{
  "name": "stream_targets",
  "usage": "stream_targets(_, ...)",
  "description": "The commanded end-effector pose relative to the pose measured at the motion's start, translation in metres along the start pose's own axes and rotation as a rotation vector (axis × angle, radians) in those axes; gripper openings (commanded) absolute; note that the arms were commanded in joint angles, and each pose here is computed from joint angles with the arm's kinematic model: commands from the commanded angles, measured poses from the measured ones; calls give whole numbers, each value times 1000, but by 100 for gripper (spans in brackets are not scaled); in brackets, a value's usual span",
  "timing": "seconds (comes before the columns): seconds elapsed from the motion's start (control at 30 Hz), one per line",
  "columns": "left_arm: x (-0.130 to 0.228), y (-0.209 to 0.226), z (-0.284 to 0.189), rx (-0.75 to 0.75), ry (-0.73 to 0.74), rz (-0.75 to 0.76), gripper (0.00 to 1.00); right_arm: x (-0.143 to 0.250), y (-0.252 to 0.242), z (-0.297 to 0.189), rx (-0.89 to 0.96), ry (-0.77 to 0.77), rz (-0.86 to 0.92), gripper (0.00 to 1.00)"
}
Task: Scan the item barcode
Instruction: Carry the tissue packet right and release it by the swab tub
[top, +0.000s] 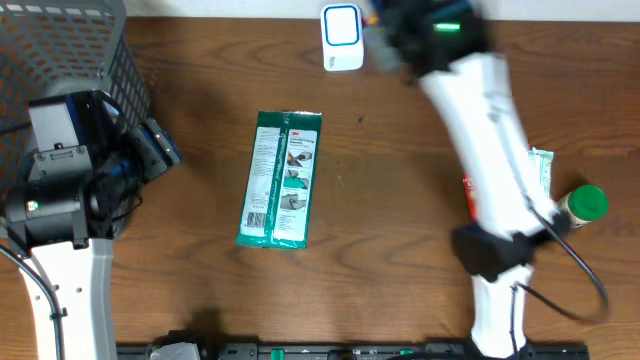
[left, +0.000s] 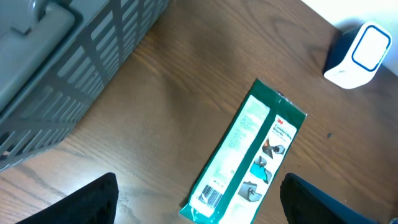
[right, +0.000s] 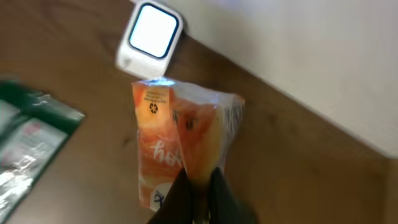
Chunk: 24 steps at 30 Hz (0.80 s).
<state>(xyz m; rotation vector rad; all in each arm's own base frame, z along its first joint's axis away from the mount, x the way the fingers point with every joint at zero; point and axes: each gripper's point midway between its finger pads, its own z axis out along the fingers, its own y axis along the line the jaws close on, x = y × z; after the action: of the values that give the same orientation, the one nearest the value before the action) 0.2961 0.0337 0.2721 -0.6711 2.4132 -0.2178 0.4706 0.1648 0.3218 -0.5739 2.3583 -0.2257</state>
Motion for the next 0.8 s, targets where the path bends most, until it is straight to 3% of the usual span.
stream_targets(0.0, -1, 2, -1, -9, -4, 9, 81, 11, 9, -41, -221, -20, 85, 1)
stream_targets(0.3, -1, 2, -1, -9, -4, 9, 81, 65, -26, -120, -211, 38, 189, 1)
stream_targets(0.53, -1, 2, -1, -9, -4, 9, 81, 112, -23, -129, -184, 156, 229, 1)
stream_targets(0.77, -1, 2, -1, -9, -4, 9, 82, 214, -60, -94, 231, 447, 344, 1)
